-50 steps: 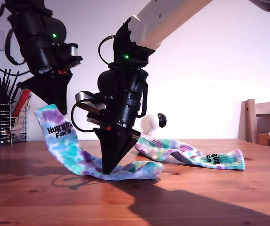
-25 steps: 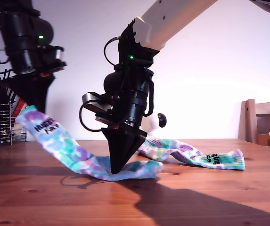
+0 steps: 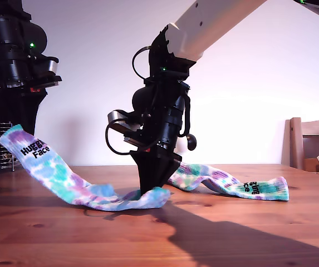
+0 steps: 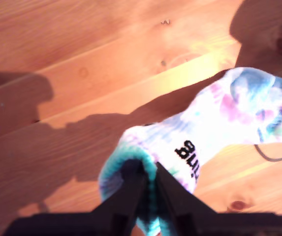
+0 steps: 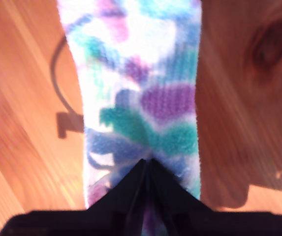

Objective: Fold the socks in front of you. After folding them, place them to the left side.

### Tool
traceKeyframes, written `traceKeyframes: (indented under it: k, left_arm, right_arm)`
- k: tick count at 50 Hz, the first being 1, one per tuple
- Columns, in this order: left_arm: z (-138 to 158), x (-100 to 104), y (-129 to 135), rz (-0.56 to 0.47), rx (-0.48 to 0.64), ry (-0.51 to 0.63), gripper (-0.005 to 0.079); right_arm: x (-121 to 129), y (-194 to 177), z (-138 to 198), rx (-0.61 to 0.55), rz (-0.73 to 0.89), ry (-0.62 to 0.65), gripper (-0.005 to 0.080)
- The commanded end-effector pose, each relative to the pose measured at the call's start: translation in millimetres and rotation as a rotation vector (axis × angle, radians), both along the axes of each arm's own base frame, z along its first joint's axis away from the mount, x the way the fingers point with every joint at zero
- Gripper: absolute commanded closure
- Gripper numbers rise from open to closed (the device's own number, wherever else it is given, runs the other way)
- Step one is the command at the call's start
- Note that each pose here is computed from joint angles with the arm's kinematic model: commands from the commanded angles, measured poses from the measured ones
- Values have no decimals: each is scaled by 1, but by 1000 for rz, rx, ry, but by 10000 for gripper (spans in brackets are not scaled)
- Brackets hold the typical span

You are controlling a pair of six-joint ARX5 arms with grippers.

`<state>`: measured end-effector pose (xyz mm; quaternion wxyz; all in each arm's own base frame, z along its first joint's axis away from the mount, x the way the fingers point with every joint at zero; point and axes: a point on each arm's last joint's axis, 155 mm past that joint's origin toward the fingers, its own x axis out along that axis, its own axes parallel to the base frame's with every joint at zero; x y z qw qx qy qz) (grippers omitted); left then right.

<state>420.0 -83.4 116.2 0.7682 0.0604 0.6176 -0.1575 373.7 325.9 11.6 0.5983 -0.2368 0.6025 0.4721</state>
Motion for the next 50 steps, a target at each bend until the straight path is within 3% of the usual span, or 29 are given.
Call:
traceKeyframes:
  k: [1,12,26,38,50]
  left_arm:
    - [11,0,-3,-7,-21,-32,762]
    - [13,0,-20,-41,-58,-39,762]
    - [22,-2,-24,-50,-61,-57,762]
    - [34,-3,-23,-50,-64,-88,762]
    - [34,-4,-23,-51,-64,-86,762]
  right_arm:
    - [2,11,19,50,11,-38,763]
    - [7,36,22,117,40,-93,763]
    - [-6,48,4,100,63,-69,763]
    - [-1,43,-6,45,58,-98,763]
    - [-19,14,-7,-45,34,9,763]
